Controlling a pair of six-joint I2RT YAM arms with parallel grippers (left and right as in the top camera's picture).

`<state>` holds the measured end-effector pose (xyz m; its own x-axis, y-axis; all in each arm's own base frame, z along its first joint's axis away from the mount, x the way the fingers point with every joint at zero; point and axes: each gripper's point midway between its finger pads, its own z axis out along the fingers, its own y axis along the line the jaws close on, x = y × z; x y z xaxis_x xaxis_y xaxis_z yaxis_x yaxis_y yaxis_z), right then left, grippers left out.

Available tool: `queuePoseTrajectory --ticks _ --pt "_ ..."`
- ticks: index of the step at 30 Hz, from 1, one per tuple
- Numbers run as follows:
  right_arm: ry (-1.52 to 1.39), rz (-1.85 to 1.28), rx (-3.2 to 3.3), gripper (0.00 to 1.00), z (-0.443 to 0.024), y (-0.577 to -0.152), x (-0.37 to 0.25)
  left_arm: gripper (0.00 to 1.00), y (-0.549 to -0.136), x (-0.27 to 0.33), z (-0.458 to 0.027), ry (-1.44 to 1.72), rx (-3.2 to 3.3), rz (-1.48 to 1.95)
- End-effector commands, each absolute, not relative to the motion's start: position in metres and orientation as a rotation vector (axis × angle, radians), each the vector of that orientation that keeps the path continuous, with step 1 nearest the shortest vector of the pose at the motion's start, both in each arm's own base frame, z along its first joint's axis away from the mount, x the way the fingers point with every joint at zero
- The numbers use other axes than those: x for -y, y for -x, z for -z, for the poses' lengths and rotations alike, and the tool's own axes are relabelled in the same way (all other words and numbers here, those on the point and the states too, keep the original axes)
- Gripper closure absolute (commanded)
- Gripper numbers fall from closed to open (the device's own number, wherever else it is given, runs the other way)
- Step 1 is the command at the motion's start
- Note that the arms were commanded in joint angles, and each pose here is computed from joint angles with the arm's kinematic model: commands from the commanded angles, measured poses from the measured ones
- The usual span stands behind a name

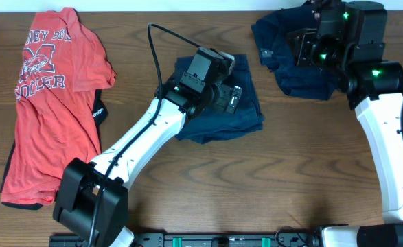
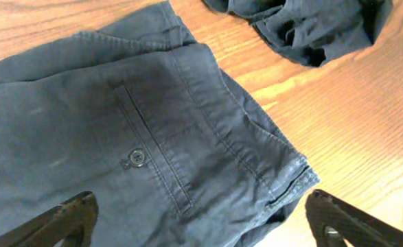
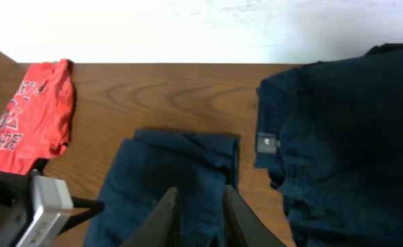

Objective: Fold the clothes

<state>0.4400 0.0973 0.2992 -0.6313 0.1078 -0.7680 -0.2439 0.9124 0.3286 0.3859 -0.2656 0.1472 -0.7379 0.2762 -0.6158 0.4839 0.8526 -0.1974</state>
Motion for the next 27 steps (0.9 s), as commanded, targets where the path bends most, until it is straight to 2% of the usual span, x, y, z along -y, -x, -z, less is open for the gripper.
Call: queuePoseTrajectory --ticks 1,4,7,10,12,15,19,27 --pt "0.066 -0.499 -2.215 0.79 -0.294 -0.442 -0.091 0.0 -0.399 0.261 -0.164 -0.487 -2.399 0.482" --pt "0.067 -0.497 -2.284 0.75 -0.271 -0.444 -0.092 0.01 -0.409 0.239 -0.181 -0.368 -2.387 0.491" --pt "0.108 -0.52 -2.382 0.65 -0.236 -0.445 -0.098 0.01 -0.417 0.209 -0.2 -0.241 -2.368 0.488" --pt "0.16 -0.566 -2.495 0.5 -0.193 -0.445 -0.108 0.02 -0.422 0.178 -0.216 -0.165 -2.346 0.46" --pt "0.16 -0.577 -2.571 0.28 -0.163 -0.446 -0.111 0.01 -0.423 0.157 -0.219 -0.119 -2.354 0.435" --pt "0.177 -0.589 -2.649 0.16 -0.126 -0.449 -0.116 0.02 -0.421 0.134 -0.214 -0.07 -2.393 0.399" --pt "0.243 -0.595 -2.718 0.12 -0.088 -0.448 -0.127 0.01 -0.416 0.112 -0.202 -0.024 -2.452 0.36" --pt "0.298 -0.613 -2.85 0.11 -0.03 -0.433 -0.148 0.01 -0.413 0.101 -0.197 0.01 -2.484 0.344"
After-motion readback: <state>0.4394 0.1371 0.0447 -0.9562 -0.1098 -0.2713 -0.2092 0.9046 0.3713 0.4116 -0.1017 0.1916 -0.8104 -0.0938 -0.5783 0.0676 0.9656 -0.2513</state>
